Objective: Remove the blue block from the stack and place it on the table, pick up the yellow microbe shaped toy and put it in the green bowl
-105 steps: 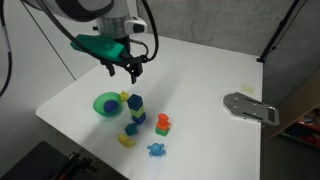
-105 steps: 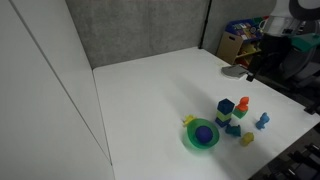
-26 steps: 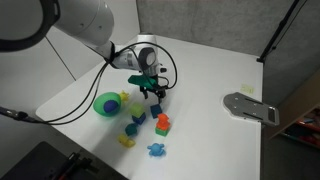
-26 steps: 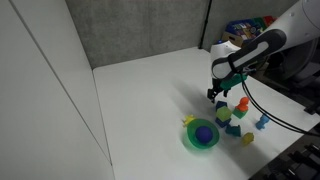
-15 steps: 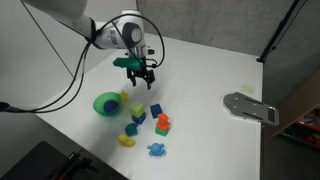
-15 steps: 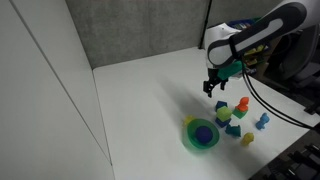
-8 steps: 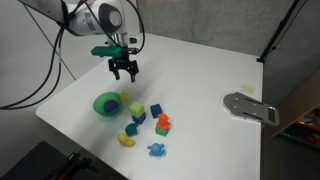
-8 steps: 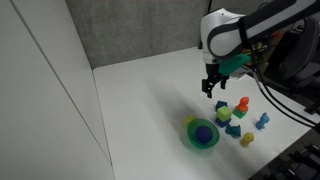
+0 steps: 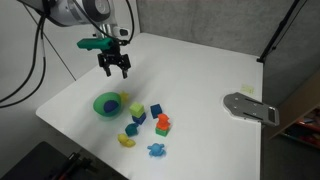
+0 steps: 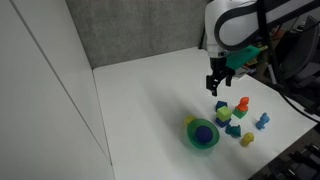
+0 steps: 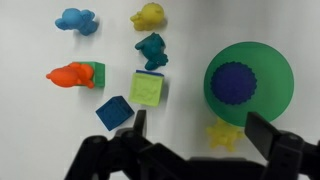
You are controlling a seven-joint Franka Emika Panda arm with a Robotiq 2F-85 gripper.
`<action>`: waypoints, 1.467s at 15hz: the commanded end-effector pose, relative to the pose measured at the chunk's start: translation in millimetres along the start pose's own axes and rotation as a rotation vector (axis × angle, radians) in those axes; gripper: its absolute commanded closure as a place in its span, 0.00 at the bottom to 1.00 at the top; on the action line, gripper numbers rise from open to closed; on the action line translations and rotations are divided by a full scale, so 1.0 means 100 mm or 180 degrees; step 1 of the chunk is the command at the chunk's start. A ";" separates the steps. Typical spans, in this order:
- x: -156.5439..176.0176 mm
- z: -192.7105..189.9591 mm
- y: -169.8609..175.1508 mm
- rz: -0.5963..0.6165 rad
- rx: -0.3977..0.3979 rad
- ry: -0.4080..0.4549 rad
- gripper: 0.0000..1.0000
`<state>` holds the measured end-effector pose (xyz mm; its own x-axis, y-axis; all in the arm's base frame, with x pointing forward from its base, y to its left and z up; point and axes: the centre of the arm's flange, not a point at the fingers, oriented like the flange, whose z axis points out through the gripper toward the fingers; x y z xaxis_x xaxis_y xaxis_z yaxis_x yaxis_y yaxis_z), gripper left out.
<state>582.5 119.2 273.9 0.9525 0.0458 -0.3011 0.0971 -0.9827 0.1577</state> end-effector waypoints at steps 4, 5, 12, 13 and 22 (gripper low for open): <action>0.01 0.02 -0.01 0.0036 -0.0064 -0.0027 0.00; 0.07 0.06 -0.08 -0.0024 -0.0090 0.0009 0.00; 0.46 0.47 -0.66 -0.0344 0.0105 0.0491 0.00; 0.50 0.52 -0.72 -0.0388 0.0144 0.0567 0.00; 0.72 1.12 -0.86 -0.0334 0.0344 0.0819 0.00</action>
<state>604.3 188.8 153.3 0.9806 0.1879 -0.0550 0.1907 -0.9803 0.0508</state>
